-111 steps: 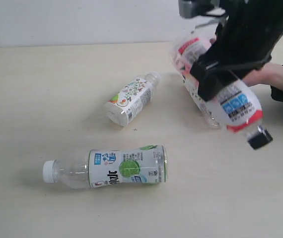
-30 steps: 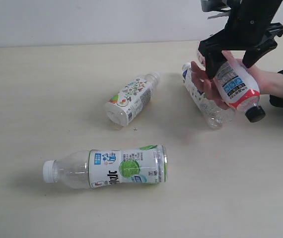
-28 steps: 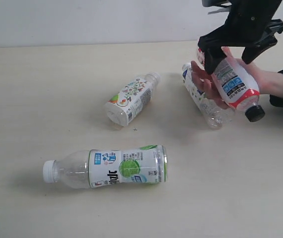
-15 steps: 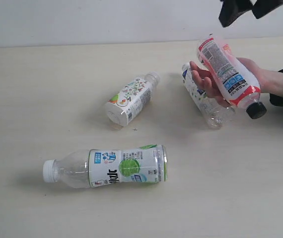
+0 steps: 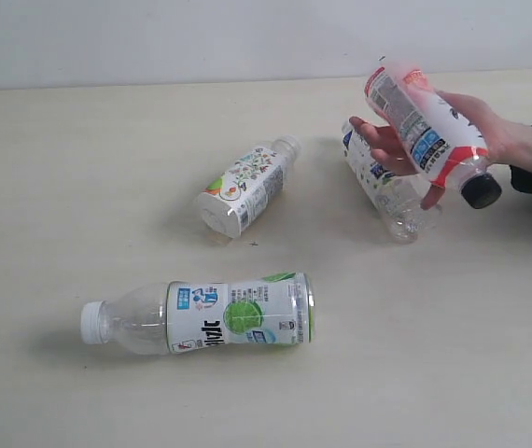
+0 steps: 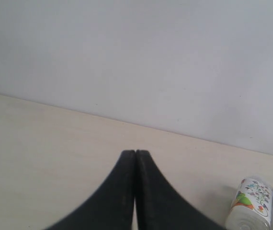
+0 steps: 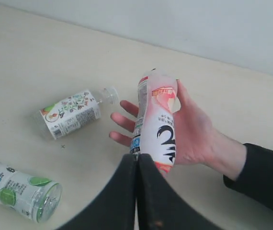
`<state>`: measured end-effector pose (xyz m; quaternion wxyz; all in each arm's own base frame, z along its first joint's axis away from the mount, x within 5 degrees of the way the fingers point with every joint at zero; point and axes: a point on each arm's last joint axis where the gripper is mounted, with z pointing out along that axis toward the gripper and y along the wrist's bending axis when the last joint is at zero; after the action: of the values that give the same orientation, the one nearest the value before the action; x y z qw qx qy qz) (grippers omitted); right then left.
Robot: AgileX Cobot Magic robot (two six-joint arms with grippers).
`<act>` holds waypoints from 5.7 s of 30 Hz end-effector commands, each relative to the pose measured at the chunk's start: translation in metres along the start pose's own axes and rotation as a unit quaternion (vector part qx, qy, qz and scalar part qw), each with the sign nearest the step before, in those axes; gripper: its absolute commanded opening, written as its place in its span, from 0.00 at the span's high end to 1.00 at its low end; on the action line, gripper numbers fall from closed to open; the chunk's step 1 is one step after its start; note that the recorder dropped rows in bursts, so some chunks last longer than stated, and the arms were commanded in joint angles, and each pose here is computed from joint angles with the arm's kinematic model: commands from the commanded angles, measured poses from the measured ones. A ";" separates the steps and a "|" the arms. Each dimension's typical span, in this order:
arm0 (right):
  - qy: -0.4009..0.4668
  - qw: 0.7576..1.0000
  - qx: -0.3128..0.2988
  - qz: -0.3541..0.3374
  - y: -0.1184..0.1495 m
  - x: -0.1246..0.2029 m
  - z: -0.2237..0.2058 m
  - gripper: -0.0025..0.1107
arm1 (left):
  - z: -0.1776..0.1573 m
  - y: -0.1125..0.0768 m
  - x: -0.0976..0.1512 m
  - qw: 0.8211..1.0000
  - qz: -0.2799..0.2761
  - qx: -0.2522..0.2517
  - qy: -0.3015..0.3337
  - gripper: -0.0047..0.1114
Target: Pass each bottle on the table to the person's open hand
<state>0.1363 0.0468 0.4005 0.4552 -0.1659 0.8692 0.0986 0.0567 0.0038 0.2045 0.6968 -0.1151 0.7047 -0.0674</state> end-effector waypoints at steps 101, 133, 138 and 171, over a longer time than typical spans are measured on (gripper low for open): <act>-0.128 0.991 -0.028 0.021 0.021 0.158 -0.049 0.98 | 0.000 -0.001 0.000 1.000 -0.001 0.010 -0.002 0.94; -0.043 0.995 -0.091 0.006 0.022 0.099 0.019 0.98 | 0.000 -0.001 0.000 1.000 -0.001 0.010 -0.002 0.94; 0.115 0.975 -0.165 -0.091 0.041 0.057 0.090 0.94 | 0.000 -0.001 0.000 1.000 -0.001 0.010 -0.002 0.94; 0.267 0.762 -0.272 -0.523 0.199 0.079 0.273 0.23 | 0.000 -0.001 0.000 1.000 -0.001 0.010 -0.002 0.94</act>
<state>0.2265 0.2978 0.1911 0.1172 -0.7364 0.6657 0.0294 0.0568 0.0031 0.2045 0.6965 -0.1104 0.7055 -0.0708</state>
